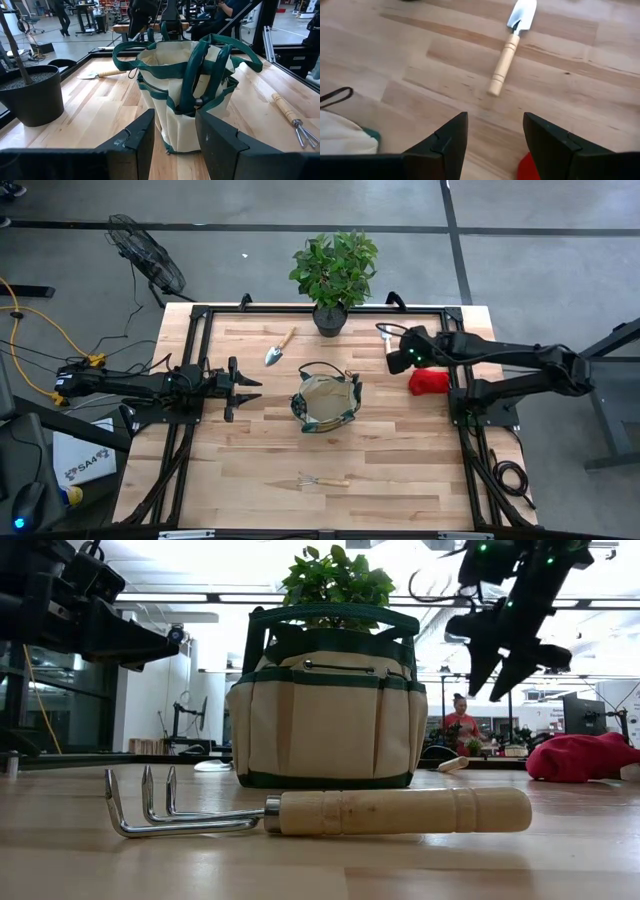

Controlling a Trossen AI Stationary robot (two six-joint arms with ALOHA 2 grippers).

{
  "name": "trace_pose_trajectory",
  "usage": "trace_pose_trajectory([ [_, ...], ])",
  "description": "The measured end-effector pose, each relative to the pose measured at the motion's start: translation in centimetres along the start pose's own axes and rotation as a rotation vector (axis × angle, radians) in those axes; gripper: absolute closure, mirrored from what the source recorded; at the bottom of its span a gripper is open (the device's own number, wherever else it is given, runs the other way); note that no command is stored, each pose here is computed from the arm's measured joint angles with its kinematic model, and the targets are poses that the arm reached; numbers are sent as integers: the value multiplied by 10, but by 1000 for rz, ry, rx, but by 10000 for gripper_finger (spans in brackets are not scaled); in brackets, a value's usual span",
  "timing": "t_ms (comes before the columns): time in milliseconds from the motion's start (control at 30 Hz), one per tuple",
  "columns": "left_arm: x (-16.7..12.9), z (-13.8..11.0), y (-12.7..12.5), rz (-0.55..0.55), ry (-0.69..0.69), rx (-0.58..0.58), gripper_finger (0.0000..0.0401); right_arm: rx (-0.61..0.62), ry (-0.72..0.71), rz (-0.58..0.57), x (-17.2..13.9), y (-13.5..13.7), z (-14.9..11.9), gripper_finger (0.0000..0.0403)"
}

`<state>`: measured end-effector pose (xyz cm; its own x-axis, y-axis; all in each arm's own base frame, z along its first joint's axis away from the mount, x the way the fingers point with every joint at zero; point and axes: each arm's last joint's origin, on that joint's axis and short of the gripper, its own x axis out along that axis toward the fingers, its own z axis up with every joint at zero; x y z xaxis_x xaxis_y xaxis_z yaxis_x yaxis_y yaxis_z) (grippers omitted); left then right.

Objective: Pick & Place Garden tools in Gardening bag
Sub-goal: Put the right brown trowel into the gardening bag

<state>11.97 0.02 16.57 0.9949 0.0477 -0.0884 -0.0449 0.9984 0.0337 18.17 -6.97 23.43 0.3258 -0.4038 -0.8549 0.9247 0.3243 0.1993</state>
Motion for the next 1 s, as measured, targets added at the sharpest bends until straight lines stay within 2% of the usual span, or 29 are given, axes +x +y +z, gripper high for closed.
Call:
trace_pose_trajectory([
  [267,0,0,0,1,0,9,263,21,33,-75,29,5,6,209],
  [733,0,-1,0,2,12,2,263,35,25,-136,66,13,11,130],
  [1000,0,-3,0,2,30,-9,263,44,32,-196,90,16,8,130],
])
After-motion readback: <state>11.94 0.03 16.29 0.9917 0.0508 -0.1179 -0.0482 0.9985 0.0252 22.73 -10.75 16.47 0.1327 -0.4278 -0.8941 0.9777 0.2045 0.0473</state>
